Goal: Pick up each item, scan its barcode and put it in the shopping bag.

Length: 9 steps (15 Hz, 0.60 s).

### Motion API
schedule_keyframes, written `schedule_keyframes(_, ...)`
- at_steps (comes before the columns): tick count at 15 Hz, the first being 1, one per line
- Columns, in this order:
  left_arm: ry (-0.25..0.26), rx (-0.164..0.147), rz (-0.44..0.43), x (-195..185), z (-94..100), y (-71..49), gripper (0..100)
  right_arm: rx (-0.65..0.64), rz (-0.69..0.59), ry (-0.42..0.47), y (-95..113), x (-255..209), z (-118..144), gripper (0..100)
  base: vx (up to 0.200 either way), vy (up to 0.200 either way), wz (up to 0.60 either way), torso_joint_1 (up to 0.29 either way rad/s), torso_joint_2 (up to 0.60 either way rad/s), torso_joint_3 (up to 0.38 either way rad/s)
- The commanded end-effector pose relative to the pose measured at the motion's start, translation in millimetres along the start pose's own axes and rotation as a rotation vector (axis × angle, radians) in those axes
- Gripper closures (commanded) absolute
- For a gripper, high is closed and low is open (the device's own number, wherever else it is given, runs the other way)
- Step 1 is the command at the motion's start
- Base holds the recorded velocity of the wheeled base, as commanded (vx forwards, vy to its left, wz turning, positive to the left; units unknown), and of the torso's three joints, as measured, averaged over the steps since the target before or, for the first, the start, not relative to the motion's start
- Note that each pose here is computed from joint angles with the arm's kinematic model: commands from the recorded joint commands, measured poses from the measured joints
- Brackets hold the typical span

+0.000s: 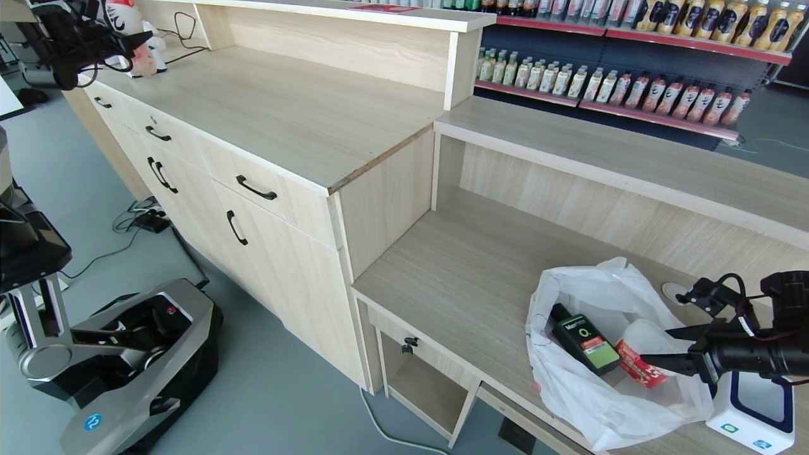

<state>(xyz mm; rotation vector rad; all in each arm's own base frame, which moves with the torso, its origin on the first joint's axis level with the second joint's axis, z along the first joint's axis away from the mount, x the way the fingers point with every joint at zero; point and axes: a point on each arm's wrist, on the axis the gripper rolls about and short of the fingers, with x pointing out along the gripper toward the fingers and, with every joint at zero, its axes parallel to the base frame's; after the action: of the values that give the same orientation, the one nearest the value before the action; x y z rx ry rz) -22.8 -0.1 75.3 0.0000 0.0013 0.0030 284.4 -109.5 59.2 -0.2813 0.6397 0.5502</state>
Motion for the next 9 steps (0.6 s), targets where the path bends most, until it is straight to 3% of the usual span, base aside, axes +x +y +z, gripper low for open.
schedule_keyframes(1,0.000,0.000,0.000,0,0.0,0.0,0,-0.002,0.005,-0.002,0,1,0,0,0.000,0.000,0.00,0.000,0.00,0.000)
schedule_keyframes(4,0.000,0.000,0.000,0,0.0,0.0,0,-0.033,0.013,-0.054,0,-3,9,0,0.000,0.000,0.00,0.000,0.00,0.000)
schedule_keyframes(7,0.000,0.000,0.000,0,0.0,0.0,0,-0.159,-0.044,-0.184,2,-31,52,0,0.000,0.000,0.00,0.000,0.00,0.000)
schedule_keyframes(9,0.000,0.000,0.000,0,0.0,0.0,0,-0.243,-0.079,-0.240,17,-52,74,0,0.000,0.000,0.00,0.000,0.00,0.000)
